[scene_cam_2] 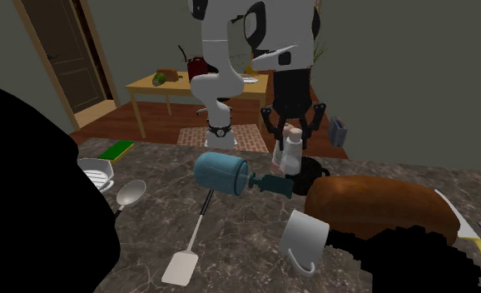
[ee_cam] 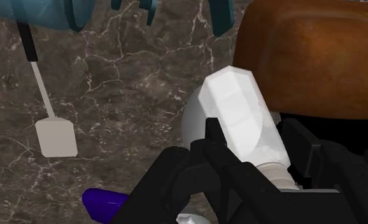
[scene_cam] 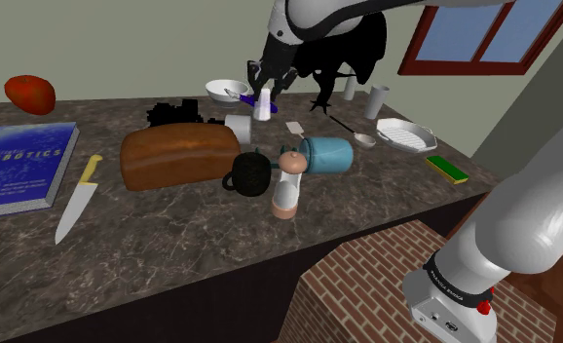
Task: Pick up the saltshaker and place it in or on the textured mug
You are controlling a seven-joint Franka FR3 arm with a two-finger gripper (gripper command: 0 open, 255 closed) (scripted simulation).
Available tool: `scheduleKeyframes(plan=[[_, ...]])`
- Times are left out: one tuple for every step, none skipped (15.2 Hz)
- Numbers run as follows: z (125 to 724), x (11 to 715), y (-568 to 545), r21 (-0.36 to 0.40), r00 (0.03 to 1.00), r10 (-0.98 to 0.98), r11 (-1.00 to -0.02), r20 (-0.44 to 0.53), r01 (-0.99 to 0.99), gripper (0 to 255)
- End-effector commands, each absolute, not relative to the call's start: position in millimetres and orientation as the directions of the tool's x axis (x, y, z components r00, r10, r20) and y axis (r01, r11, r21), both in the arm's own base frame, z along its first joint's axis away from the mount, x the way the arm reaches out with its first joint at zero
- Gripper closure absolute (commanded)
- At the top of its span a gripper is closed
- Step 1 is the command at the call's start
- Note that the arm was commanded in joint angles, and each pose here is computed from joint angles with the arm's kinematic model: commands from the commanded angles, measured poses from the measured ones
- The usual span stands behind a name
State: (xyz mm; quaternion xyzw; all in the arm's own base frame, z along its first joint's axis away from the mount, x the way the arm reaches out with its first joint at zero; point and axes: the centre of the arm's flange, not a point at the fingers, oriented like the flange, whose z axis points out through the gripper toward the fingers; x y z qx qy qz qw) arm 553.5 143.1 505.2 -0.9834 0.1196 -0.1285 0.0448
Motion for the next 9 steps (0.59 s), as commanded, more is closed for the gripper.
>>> scheduleKeyframes(plan=[[509, 540, 159, -0.119, 0.938, -0.247, -0.967, 0.242, -0.224, 255], [510, 531, 168, -0.119, 0.938, -0.247, -0.967, 0.242, -0.224, 255], [511, 523, 178, -0.119, 0.938, -0.247, -0.967, 0.242, -0.224, 255], [512, 514, 188, -0.119, 0.938, -0.247, -0.967, 0.242, -0.224, 255], [514, 505, 198, -0.119, 0.938, -0.247, -0.967, 0.242, -0.224, 255], [515, 496, 208, -0.119, 0.938, -0.247, -0.967, 0.242, -0.224, 255], [516, 487, 217, -0.119, 0.938, -0.247, -0.967, 0.242, -0.224, 255], [517, 479, 227, -0.119, 0.938, -0.247, -0.967, 0.242, -0.224, 255], [519, 470, 237, -0.119, 0.938, -0.247, -0.967, 0.242, -0.224, 255]])
